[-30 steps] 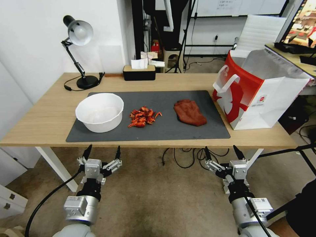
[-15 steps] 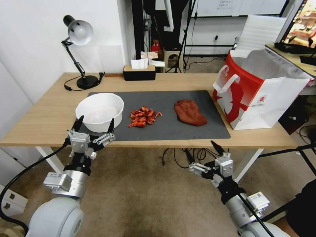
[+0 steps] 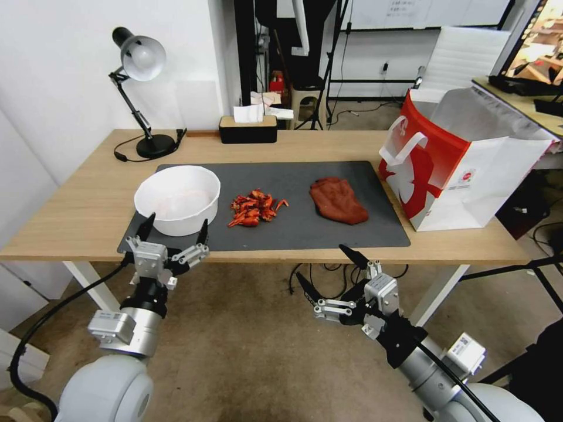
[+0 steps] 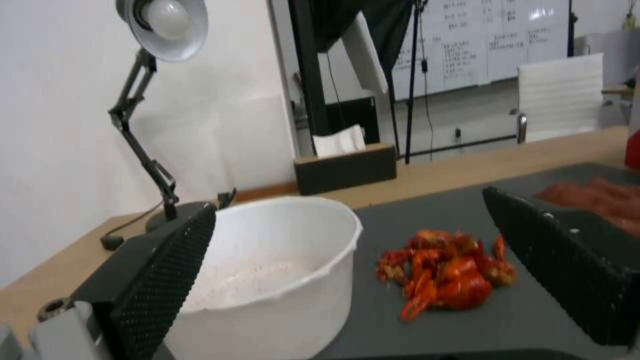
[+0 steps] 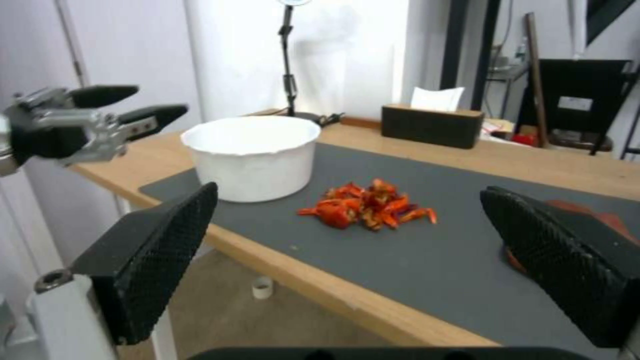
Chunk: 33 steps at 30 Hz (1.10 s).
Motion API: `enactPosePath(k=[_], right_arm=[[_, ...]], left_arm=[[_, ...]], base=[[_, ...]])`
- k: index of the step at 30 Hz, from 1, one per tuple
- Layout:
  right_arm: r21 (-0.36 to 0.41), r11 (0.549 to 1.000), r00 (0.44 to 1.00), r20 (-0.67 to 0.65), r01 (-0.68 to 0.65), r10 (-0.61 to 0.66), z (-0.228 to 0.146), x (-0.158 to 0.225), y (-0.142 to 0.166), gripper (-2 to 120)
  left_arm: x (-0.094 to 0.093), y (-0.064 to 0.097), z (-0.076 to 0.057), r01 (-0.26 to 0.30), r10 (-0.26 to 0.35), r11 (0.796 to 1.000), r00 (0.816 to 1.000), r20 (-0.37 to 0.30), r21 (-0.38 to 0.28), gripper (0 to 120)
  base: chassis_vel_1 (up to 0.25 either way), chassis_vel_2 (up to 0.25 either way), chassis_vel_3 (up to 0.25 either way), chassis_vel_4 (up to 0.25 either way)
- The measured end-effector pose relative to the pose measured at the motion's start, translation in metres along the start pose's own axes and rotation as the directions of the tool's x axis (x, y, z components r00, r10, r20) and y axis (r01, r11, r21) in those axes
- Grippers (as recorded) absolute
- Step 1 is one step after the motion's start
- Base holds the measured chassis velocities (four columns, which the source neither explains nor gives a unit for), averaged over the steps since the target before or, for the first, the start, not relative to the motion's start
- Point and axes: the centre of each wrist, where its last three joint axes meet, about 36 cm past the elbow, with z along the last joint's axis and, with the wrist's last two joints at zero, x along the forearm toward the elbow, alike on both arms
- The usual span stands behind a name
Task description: Sweep shrimp from table into container with towel, then put container into takeout bag.
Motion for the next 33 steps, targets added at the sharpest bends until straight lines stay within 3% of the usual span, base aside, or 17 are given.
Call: enactPosePath(k=[21,33], right_arm=[[0.018,0.99,0.991,0.005,-0.136,0.136,0.011,-0.005,-0.01,100],[0.016,0.987,0.987,-0.017,-0.158,0.158,0.019,-0.009,-0.014,100]], left_arm=[[0.012,0.0,0.005,-0.008,0.006,1.0,0.997,-0.072,-0.016,100],[0.008,0.017,-0.003,-0.013,0.01,0.999,0.997,-0.082,-0.035,100]], base=[[0.0,0.0,0.0,0.0],[0.0,0.0,0.0,0.0]])
